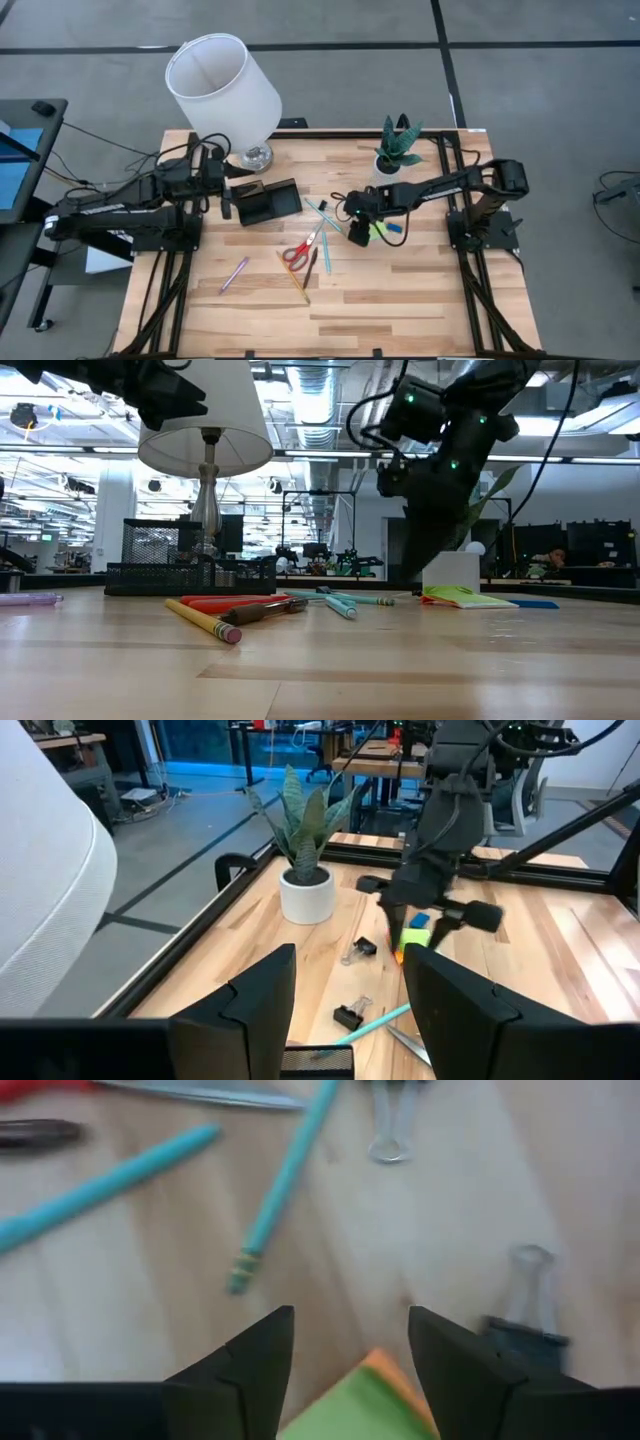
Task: Pick and place office supplies into organizer
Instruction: Put the top blue pencil into the black desk organizer
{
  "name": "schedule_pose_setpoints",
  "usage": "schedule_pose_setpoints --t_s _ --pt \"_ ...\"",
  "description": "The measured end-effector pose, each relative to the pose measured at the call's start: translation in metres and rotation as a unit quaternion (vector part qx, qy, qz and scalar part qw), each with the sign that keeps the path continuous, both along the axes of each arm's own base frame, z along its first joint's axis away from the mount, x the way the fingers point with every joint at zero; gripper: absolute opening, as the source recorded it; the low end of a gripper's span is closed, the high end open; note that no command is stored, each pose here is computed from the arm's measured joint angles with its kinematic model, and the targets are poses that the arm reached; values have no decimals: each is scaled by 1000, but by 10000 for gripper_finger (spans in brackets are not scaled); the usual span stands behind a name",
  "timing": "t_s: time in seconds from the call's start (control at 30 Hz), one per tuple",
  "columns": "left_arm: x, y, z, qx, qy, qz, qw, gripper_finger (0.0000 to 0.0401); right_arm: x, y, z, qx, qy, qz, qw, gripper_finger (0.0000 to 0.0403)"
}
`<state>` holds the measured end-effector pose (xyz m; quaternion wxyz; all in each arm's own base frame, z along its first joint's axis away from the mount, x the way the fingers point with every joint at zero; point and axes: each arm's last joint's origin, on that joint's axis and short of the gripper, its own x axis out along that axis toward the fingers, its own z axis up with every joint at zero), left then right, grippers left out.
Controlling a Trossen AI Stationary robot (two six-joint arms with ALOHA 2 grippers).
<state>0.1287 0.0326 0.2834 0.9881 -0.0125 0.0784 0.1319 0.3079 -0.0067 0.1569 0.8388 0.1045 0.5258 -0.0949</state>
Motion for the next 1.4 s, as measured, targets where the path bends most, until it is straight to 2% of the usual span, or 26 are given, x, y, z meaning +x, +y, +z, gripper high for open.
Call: schedule_pose_setpoints --t_s 0.17,0.4,0.7,0.83,1.1,1.4 --pt "0 0 0 -9 -2 6 1000 180 2 5 11 45 -34 -10 998 182" --pt "0 0 -1 -18 -2 9 1000 180 3 12 -5 65 -2 -46 997 182" --pt "0 1 -1 -19 0 13 1000 180 25 16 -13 69 6 -47 997 182" --pt "0 0 -1 -20 1 13 1000 180 31 20 -24 67 33 -42 996 182" --pt "0 0 -1 -20 1 13 1000 180 43 23 -24 64 61 -44 995 182" --pt "0 0 -1 -20 1 13 1000 180 46 19 -22 86 72 -100 989 148"
